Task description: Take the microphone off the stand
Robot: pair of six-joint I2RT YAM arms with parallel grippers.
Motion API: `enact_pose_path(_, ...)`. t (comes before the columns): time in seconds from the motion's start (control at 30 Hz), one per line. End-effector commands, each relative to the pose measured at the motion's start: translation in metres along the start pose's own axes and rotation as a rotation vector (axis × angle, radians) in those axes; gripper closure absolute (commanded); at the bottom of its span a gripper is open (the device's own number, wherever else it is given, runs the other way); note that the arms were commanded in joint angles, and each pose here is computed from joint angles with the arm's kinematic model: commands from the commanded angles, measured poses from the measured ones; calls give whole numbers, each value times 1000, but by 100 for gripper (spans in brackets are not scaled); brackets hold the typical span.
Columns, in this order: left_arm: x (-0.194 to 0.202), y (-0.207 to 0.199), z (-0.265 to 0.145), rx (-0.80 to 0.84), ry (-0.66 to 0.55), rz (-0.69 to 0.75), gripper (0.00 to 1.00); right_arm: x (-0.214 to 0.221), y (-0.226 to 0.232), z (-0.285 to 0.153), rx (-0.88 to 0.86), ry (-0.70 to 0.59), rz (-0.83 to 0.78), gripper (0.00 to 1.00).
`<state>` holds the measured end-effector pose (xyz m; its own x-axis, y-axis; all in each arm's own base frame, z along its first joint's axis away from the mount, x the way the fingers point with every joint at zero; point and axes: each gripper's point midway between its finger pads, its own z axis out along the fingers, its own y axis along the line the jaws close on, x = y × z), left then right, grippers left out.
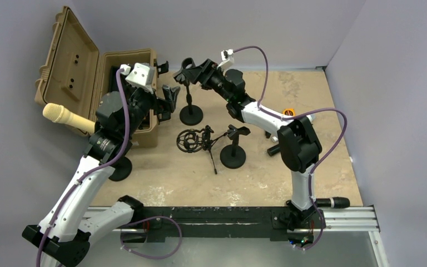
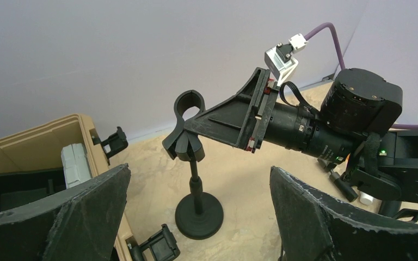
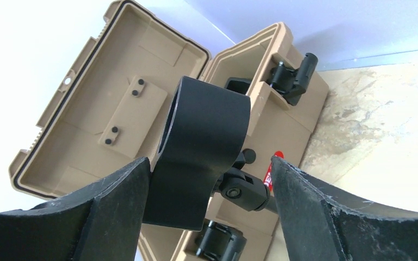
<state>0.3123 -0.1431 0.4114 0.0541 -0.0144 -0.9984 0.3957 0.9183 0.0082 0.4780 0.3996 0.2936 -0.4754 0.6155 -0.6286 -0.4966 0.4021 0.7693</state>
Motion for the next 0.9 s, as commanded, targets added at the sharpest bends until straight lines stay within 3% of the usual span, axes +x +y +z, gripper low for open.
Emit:
enact_pose_path(0.0,-12,-5,0,22,-49,-17,4,22,-49,-8,186,51,-79,24)
enact_pose_path(0.87,-9,-7,3,31,-37,-23,4,69,-103,-26,314,136,-115,22)
